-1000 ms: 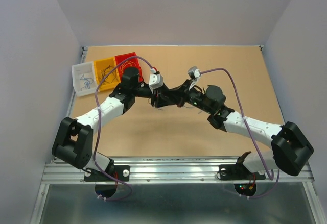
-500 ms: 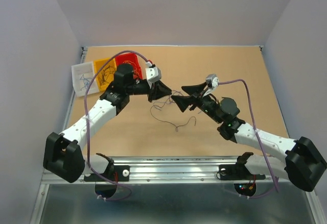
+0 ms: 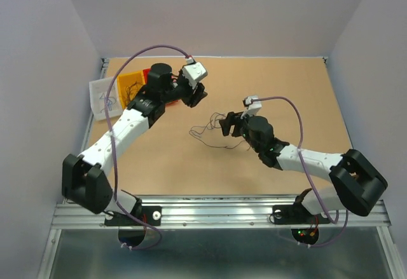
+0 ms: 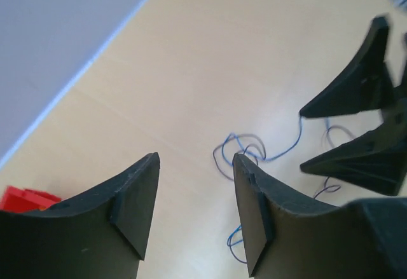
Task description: Untangle the cables
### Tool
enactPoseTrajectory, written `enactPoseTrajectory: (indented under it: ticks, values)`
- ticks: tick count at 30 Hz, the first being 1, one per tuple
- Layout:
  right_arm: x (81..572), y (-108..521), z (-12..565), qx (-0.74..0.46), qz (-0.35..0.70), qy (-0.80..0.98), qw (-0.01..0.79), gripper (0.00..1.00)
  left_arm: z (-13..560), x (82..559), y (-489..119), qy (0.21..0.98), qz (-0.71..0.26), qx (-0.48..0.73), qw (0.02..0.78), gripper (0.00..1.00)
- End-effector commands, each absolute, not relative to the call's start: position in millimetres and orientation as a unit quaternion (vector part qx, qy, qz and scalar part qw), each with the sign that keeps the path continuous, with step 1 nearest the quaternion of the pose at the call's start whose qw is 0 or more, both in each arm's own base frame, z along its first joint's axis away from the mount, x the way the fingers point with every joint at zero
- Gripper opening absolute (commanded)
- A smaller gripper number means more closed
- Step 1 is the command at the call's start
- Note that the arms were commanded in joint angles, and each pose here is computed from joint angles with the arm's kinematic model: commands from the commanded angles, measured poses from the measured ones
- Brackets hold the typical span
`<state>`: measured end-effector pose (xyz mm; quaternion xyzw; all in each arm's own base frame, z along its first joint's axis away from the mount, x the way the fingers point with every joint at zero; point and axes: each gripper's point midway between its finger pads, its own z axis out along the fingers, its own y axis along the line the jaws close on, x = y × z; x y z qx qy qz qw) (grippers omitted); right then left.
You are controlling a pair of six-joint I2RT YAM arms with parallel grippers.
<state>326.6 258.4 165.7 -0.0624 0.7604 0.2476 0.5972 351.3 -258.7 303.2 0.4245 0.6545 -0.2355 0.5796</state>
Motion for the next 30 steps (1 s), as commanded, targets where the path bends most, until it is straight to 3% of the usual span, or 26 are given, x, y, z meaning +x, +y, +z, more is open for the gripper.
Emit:
enactPoseTrajectory:
  ticks: [1, 4, 9, 12, 22, 25, 27, 30]
  values:
    - [351, 247, 167, -0.017, 0.183, 0.779, 0.600, 0.75, 203, 378, -249, 0.733, -0.170, 0.429, 0.500, 0.62]
    - [360, 250, 152, -0.026, 0.170, 0.793, 0.584, 0.73, 162, 379, -247, 0.752, -0.159, 0.440, 0.464, 0.63]
    - [383, 261, 123, -0.038, 0.148, 0.818, 0.555, 0.61, 123, 371, -232, 0.769, -0.129, 0.453, 0.432, 0.66]
    - [396, 266, 106, -0.036, 0.132, 0.833, 0.536, 0.53, 118, 364, -229, 0.768, -0.126, 0.461, 0.427, 0.66]
    - [419, 270, 81, -0.036, 0.111, 0.846, 0.520, 0.40, 128, 356, -227, 0.757, -0.148, 0.464, 0.435, 0.70]
    - [423, 272, 73, -0.039, 0.104, 0.851, 0.513, 0.23, 125, 359, -227, 0.760, -0.145, 0.464, 0.431, 0.69]
    - [423, 270, 75, -0.037, 0.101, 0.851, 0.514, 0.01, 127, 360, -226, 0.760, -0.144, 0.461, 0.434, 0.69]
    - [417, 267, 100, -0.036, 0.114, 0.839, 0.531, 0.01, 131, 359, -225, 0.757, -0.148, 0.460, 0.439, 0.69]
